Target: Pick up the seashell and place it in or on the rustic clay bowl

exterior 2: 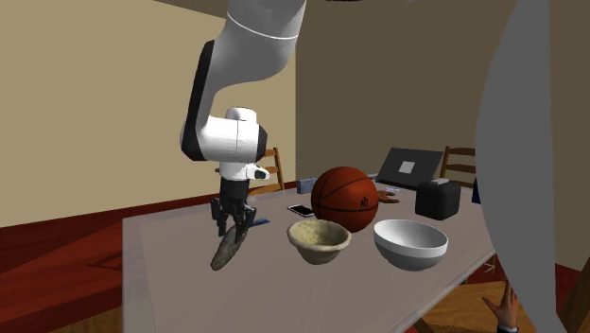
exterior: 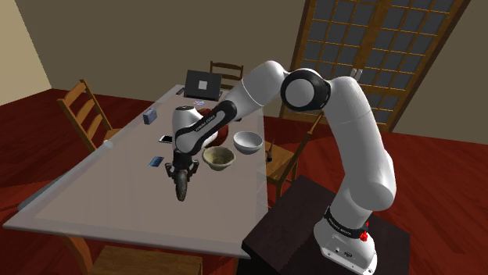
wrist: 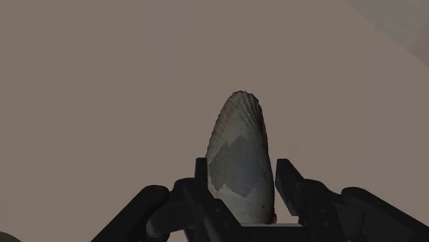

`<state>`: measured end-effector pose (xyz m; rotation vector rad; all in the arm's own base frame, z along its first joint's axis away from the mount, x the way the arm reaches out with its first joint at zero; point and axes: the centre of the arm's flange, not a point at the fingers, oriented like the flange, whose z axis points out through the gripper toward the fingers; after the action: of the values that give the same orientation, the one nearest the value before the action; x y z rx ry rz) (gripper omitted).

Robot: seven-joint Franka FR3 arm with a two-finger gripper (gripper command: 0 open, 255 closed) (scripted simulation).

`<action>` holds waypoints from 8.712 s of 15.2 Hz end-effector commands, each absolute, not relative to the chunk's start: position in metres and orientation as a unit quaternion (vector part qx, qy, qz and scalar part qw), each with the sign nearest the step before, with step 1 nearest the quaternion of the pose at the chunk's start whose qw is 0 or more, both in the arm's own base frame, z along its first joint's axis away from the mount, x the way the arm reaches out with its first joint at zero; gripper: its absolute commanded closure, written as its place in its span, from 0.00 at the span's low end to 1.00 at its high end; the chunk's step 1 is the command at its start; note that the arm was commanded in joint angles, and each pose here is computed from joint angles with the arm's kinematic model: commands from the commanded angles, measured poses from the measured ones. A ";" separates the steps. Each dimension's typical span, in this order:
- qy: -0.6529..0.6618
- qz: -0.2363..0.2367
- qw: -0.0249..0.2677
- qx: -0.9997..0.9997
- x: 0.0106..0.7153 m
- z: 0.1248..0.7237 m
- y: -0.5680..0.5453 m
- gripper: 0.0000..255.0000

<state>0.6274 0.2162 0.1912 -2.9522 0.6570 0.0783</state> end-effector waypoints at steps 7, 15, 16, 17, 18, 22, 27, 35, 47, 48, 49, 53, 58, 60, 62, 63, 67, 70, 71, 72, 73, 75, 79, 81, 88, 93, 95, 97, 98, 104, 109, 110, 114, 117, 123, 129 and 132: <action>0.217 0.026 0.058 -0.974 0.627 0.233 0.217 1.00; 0.271 0.018 0.057 -0.961 0.648 0.218 0.201 0.00; 0.289 0.016 0.056 -0.956 0.655 0.209 0.195 0.00; 0.307 0.013 0.056 -0.950 0.662 0.200 0.189 0.00; 0.325 0.011 0.055 -0.944 0.668 0.192 0.183 0.00; 0.385 0.002 0.053 -0.921 0.689 0.162 0.159 0.00; 0.385 0.002 0.053 -0.921 0.690 0.136 0.162 0.00; 0.385 0.002 0.053 -0.921 0.690 0.122 0.163 0.00; 0.385 0.002 0.053 -0.921 0.690 0.122 0.163 1.00; 0.385 0.002 0.053 -0.921 0.690 0.128 0.163 1.00; 0.385 0.002 0.053 -0.921 0.690 0.133 0.163 1.00; 0.385 0.002 0.053 -0.921 0.690 0.154 0.163 1.00; 0.385 0.002 0.053 -0.921 0.690 0.181 0.163 1.00; 0.385 0.002 0.053 -0.921 0.690 0.191 0.163 1.00; 0.385 0.002 0.053 -0.921 0.690 0.202 0.163 1.00; 0.385 0.002 0.053 -0.921 0.690 0.207 0.163 1.00; 0.385 0.002 0.053 -0.921 0.690 0.228 0.163 1.00; 0.385 0.002 0.053 -0.921 0.690 0.244 0.163 1.00; 0.385 0.002 0.053 -0.921 0.690 0.249 0.163 1.00; 0.385 0.002 0.053 -0.921 0.690 0.254 0.163 1.00; 0.385 0.002 0.053 -0.921 0.690 0.260 0.163 1.00; 0.385 0.002 0.053 -0.921 0.690 0.270 0.163 1.00; 0.385 0.002 0.053 -0.921 0.687 0.285 0.150 1.00; 0.385 0.002 0.053 -0.921 0.680 0.286 0.125 1.00; 0.385 0.002 0.053 -0.921 0.655 0.289 0.036 1.00; 0.385 0.002 0.053 -0.921 0.638 0.292 -0.028 1.00; 0.385 0.002 0.053 -0.921 0.635 0.287 -0.039 1.00; 0.385 0.002 0.053 -0.921 0.635 0.276 -0.039 1.00; 0.385 0.002 0.053 -0.921 0.635 0.271 -0.039 1.00; 0.385 0.002 0.053 -0.921 0.635 0.239 -0.039 1.00; 0.385 0.002 0.053 -0.921 0.635 0.215 -0.039 1.00; 0.385 0.002 0.053 -0.921 0.635 0.215 -0.039 1.00; 0.385 0.002 0.053 -0.921 0.635 0.215 -0.039 1.00; 0.385 0.002 0.053 -0.921 0.635 0.214 -0.039 0.00; 0.385 0.002 0.053 -0.921 0.634 0.228 -0.041 0.00; 0.385 0.002 0.053 -0.921 0.633 0.264 -0.044 0.00; 0.385 0.002 0.053 -0.921 0.633 0.264 -0.044 0.00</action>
<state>0.6331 -0.0442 0.2641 -2.8006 1.1714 0.0050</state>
